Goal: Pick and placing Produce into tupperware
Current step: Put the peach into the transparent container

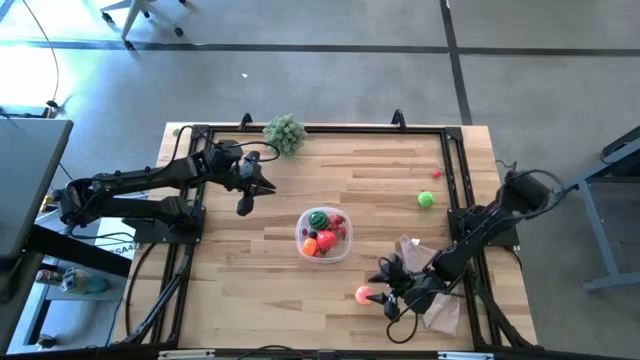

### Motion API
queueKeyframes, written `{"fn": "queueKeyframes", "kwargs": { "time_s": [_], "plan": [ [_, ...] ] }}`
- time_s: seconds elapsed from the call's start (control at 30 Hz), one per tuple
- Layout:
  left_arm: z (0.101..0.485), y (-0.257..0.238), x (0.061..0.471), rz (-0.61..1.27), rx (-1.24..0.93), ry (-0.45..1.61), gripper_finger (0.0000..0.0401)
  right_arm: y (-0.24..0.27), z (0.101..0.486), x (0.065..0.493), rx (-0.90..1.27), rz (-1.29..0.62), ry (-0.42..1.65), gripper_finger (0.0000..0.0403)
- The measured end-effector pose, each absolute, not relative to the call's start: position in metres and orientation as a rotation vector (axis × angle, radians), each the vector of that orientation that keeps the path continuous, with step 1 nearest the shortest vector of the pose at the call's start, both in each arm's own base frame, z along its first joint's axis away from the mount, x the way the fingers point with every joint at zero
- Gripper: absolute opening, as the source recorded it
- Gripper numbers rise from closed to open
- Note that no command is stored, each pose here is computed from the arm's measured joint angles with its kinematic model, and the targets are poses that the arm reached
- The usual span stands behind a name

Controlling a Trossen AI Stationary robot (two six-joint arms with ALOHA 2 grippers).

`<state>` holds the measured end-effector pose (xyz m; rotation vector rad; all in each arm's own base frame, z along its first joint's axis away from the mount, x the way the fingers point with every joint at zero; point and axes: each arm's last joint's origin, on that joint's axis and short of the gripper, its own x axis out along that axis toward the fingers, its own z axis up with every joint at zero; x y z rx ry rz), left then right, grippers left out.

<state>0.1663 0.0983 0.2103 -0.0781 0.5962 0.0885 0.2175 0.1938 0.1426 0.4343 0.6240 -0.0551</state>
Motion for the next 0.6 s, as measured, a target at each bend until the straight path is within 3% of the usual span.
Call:
{"fn": "queueKeyframes", "kwargs": {
  "time_s": [0.6],
  "plan": [
    [0.21,0.098,0.166,0.088,-0.078,0.596,0.0051,0.205,0.105,0.229,0.407,-0.029,0.632,0.0241]
  ]
}}
